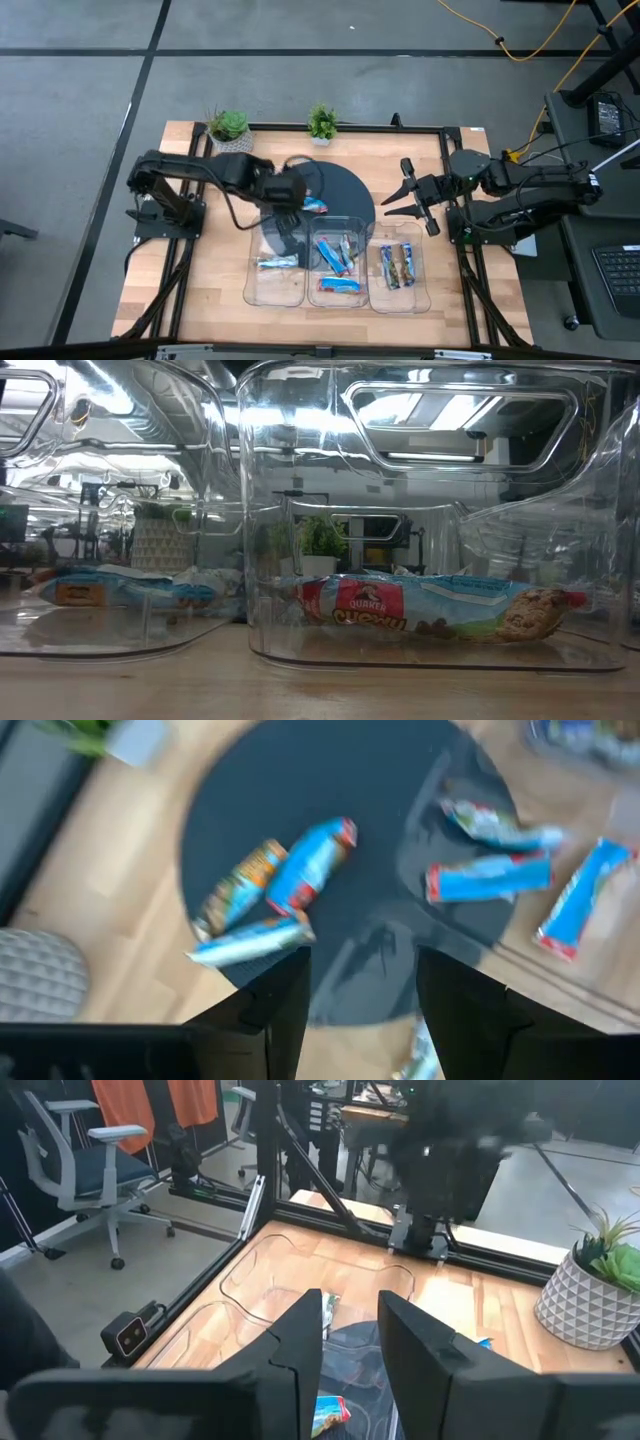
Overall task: Pick and place Granola Bars by type
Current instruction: Put the orange granola bar into the left transparent bin
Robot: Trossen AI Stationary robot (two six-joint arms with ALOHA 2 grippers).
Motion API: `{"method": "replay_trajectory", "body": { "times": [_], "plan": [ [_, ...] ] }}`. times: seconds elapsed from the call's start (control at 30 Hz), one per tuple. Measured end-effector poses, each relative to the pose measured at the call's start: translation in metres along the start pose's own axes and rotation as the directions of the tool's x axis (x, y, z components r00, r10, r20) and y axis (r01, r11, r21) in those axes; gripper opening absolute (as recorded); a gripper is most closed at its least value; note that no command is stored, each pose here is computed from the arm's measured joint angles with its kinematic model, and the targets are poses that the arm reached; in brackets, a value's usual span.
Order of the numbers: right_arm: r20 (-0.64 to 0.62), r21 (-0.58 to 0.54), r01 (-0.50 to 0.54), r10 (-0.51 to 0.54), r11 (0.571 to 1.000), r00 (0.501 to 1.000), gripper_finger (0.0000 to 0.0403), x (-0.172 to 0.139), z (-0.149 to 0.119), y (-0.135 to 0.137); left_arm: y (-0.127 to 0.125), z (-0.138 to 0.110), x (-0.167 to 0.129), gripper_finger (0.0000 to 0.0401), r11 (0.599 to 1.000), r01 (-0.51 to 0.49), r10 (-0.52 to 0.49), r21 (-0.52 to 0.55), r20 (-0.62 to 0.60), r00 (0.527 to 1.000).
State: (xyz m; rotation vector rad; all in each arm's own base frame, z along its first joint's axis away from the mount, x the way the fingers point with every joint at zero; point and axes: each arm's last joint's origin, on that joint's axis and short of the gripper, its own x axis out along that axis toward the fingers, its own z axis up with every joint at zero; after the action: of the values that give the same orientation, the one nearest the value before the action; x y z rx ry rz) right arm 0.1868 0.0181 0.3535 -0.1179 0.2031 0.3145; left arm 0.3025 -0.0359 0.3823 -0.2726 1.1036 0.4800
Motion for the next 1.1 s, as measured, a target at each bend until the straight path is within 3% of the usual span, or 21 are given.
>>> {"method": "replay_trajectory", "body": {
  "times": [0.47, 0.8, 0.93, 1.1],
  "plan": [
    [0.0, -0.021, 0.002, -0.002, 1.0, 1.0, 0.0103, 0.0, 0.0, 0.0, 0.068, 0.002, -0.052, 0.0171, 0.985, -0.163, 0.173, -0.061, 0.257, 0.951],
    [0.004, -0.028, 0.019, -0.019, 0.999, 1.0, 0.0103, 0.0, 0.001, -0.001, 0.093, 0.02, -0.078, 0.0171, 0.98, -0.198, 0.188, -0.034, 0.497, 0.847],
    [-0.001, -0.029, 0.052, -0.053, 0.998, 0.999, 0.0103, 0.0, 0.0, -0.002, 0.108, 0.02, -0.075, 0.0171, 0.982, -0.17, 0.188, -0.086, 0.581, 0.792],
    [-0.001, -0.03, 0.052, -0.052, 0.998, 0.999, 0.0103, 0.0, 0.0, -0.002, 0.125, 0.001, -0.058, 0.0171, 0.994, -0.035, 0.097, -0.104, 0.689, 0.718]
  ]
}}
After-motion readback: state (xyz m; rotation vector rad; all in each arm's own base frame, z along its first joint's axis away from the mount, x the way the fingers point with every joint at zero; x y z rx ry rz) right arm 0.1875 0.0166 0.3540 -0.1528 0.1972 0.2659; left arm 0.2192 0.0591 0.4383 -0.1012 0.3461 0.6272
